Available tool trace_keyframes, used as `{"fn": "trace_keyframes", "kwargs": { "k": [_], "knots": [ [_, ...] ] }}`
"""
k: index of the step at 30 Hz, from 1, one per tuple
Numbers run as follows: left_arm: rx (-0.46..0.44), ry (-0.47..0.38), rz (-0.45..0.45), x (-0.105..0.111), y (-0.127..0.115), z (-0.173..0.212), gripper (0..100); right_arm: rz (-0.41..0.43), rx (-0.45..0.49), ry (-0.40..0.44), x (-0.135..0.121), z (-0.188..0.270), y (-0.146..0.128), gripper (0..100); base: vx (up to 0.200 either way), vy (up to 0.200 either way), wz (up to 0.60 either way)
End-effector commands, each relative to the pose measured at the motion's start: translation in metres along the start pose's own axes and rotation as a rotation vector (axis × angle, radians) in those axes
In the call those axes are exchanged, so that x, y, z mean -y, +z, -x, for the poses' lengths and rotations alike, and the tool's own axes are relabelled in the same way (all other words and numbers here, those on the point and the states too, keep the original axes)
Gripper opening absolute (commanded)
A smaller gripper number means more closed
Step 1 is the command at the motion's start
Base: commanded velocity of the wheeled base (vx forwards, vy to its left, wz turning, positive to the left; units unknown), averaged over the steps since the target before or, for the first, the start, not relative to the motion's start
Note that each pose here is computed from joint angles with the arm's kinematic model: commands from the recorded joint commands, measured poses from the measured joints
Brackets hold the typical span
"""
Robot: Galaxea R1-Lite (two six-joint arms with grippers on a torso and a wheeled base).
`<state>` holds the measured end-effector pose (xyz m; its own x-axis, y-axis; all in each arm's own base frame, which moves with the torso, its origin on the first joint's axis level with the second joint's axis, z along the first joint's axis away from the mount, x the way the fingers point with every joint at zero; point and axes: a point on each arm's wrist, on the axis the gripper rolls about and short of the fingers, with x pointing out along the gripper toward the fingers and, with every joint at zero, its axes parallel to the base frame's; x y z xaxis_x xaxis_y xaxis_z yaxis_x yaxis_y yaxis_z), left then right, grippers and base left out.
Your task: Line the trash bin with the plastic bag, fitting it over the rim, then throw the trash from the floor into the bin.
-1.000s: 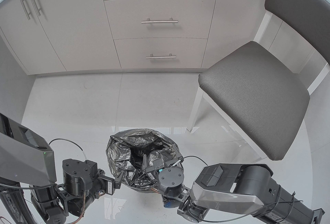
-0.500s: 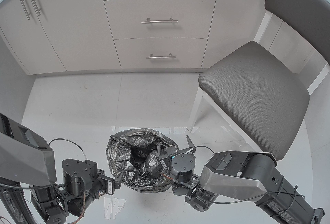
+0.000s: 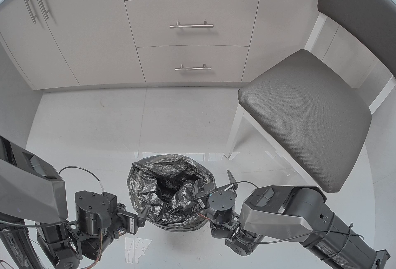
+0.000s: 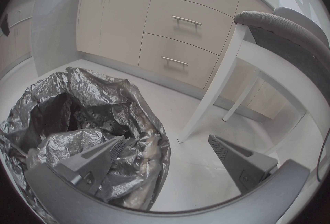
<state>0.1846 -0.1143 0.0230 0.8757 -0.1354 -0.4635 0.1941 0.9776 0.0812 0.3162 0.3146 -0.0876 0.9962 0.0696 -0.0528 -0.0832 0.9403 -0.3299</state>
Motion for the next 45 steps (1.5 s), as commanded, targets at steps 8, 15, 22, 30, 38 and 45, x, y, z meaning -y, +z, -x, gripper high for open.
{"fn": "trace_keyframes", "kwargs": {
  "k": [8, 15, 22, 30, 38, 45],
  "knots": [
    [-0.009, 0.002, 0.000, -0.002, -0.002, 0.002, 100, 0.015, -0.011, 0.017, 0.003, 0.012, 0.002, 100, 0.000, 0.000, 0.00],
    [0.051, 0.011, 0.028, -0.005, 0.010, 0.008, 100, -0.051, 0.078, 0.064, -0.001, 0.036, 0.059, 100, 0.000, 0.000, 0.00],
    [0.136, 0.158, 0.110, -0.037, 0.037, -0.016, 100, -0.130, 0.163, 0.078, 0.010, 0.052, 0.112, 100, 0.000, 0.000, 0.00],
    [0.105, 0.409, 0.235, -0.116, 0.113, -0.090, 100, -0.176, 0.206, 0.022, 0.032, 0.042, 0.138, 100, 0.000, 0.000, 0.00],
    [-0.024, 0.524, 0.306, -0.173, 0.135, -0.150, 100, -0.177, 0.202, -0.002, 0.039, 0.035, 0.137, 100, 0.000, 0.000, 0.00],
    [-0.108, 0.654, 0.377, -0.251, 0.126, -0.197, 100, -0.180, 0.203, -0.023, 0.043, 0.027, 0.136, 100, 0.000, 0.000, 0.00]
  ]
}}
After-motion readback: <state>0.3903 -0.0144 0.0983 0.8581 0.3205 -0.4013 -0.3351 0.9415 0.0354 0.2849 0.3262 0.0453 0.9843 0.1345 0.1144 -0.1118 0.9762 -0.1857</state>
